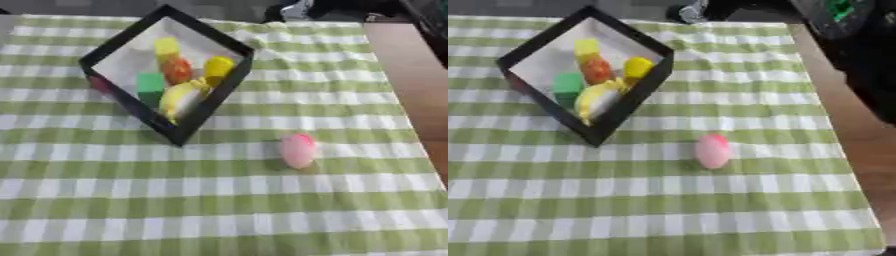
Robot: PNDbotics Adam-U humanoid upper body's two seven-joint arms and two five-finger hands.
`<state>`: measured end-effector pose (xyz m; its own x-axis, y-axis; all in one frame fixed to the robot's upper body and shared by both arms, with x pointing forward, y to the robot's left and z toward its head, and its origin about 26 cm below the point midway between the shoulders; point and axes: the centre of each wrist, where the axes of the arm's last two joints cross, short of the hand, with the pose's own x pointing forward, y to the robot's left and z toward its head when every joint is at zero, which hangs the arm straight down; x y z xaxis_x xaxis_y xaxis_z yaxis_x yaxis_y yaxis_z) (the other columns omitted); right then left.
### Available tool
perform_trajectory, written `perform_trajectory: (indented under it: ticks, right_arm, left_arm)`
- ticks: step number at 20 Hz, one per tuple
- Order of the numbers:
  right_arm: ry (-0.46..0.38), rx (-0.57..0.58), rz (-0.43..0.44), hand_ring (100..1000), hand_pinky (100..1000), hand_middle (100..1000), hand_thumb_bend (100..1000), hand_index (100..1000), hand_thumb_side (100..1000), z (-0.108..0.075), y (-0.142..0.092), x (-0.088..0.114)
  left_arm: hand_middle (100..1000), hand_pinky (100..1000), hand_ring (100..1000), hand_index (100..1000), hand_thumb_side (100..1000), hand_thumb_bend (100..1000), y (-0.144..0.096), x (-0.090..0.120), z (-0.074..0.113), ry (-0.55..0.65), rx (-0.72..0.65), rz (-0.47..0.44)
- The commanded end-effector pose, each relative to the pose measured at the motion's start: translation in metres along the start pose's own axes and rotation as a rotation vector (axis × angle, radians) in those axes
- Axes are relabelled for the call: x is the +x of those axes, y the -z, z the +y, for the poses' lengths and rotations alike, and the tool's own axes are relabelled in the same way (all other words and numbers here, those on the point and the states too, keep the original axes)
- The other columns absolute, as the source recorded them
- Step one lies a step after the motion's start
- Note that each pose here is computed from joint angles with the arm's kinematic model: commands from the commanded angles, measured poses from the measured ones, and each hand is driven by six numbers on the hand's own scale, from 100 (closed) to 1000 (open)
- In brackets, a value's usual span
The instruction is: Pick up objects on the table and place them in the box.
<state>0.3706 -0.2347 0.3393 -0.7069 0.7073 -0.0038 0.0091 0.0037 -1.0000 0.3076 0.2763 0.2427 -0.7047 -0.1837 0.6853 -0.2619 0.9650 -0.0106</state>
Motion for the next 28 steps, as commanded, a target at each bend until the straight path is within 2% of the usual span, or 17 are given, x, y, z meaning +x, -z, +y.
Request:
perform_trajectory:
  ticks: [1,5,10,17,19,28]
  right_arm:
    - [-0.059,0.004,-0.009,860,865,775,423,867,348,-0.015,-0.032,0.019]
    - [-0.057,0.032,-0.015,853,858,768,413,858,351,-0.005,-0.061,0.040]
    - [-0.010,0.067,0.007,848,850,764,388,851,361,0.015,-0.078,0.033]
    - [0.035,0.143,0.012,854,849,775,384,862,380,0.041,-0.086,0.026]
    - [0.049,0.163,0.011,854,848,774,356,861,402,0.046,-0.086,0.026]
    - [0.133,0.266,0.034,849,841,762,329,849,430,0.076,-0.081,0.030]
  left_arm:
    - [792,831,785,779,540,298,0.005,0.009,0.005,0.027,-0.008,-0.036]
    - [792,831,785,779,543,297,0.005,0.009,0.005,0.026,-0.009,-0.028]
    - [792,830,785,778,549,295,0.003,0.008,0.004,0.023,-0.011,-0.019]
    - [791,830,784,776,552,290,0.001,0.006,0.004,0.023,-0.008,0.001]
    - [791,830,784,776,558,291,0.000,0.005,0.004,0.023,-0.007,0.006]
    - [793,831,786,776,565,286,-0.002,0.004,0.004,0.014,0.000,0.020]
